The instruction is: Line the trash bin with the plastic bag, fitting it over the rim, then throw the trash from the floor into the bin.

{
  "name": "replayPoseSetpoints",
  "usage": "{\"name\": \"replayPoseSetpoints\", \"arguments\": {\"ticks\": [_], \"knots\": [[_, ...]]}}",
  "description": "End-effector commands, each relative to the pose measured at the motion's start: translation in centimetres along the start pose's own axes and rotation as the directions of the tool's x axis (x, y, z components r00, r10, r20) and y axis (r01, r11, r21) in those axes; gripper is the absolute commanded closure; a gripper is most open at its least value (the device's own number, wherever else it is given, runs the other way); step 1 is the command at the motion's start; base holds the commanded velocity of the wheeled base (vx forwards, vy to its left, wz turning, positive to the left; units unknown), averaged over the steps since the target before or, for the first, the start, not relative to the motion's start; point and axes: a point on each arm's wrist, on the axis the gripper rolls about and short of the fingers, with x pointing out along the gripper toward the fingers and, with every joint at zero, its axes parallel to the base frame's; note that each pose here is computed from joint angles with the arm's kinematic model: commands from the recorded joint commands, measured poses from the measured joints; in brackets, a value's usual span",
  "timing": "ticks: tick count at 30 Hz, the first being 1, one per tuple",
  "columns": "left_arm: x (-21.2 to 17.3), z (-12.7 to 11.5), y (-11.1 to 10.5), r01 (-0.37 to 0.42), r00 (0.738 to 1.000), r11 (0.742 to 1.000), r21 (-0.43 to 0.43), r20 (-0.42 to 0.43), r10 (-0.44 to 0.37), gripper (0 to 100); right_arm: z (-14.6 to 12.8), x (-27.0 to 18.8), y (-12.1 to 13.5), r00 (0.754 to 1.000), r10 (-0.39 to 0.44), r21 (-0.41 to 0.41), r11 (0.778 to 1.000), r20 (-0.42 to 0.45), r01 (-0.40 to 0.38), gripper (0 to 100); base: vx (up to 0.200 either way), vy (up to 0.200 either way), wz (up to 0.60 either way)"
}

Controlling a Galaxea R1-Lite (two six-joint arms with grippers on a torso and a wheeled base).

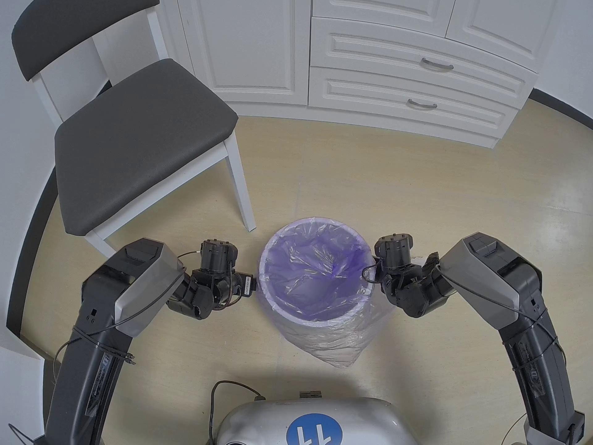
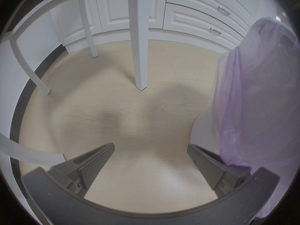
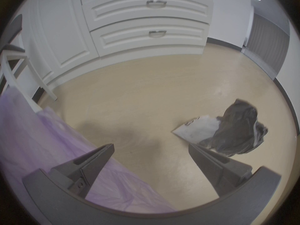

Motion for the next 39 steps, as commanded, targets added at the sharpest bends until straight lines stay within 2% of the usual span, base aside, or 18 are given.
{"name": "replayPoseSetpoints", "arguments": {"ticks": [1, 10, 17, 22, 26, 32, 39], "knots": [[-0.1, -0.1, -0.7, 0.013, 1.000, 1.000, 0.006, -0.001, -0.013, 0, -1.9, 0.6, -0.3, 0.999, 0.011, -0.017, 1.000, -0.043, -0.012, 0, 0.000, 0.000, 0.00], [0.4, 0.0, -2.2, 0.035, 0.999, 0.999, 0.021, 0.016, -0.036, 0, -2.1, 0.5, -0.4, 0.998, 0.020, -0.015, 1.000, -0.057, -0.020, 0, 0.000, 0.000, 0.00], [0.6, 0.0, -2.3, 0.031, 0.999, 0.999, 0.019, 0.024, -0.031, 0, -2.1, 0.3, -0.1, 0.998, 0.026, 0.001, 1.000, -0.056, -0.026, 0, 0.000, 0.000, 0.00], [-1.2, 0.4, 1.1, -0.011, 1.000, 0.999, -0.039, 0.010, 0.011, 0, -1.1, -0.7, -0.1, 0.999, 0.022, 0.002, 1.000, -0.050, -0.022, 0, 0.000, 0.000, 0.00], [-2.9, -0.5, 2.7, 0.015, 1.000, 0.997, -0.069, 0.013, -0.014, 0, 0.9, -1.6, -0.1, 0.999, 0.026, 0.018, 1.000, -0.023, -0.026, 0, 0.000, 0.000, 0.00], [-5.4, -2.3, 3.3, 0.061, 0.996, 0.995, -0.082, 0.071, -0.055, 0, 3.0, -3.1, -0.6, 1.000, 0.025, 0.021, 0.999, -0.006, -0.025, 0, 0.000, 0.000, 0.00], [-5.3, -2.0, 3.3, 0.059, 0.994, 0.995, -0.084, 0.091, -0.052, 0, 5.4, -5.4, -1.7, 1.000, 0.017, -0.040, 0.999, 0.005, -0.017, 0, 0.000, 0.000, 0.00]]}}
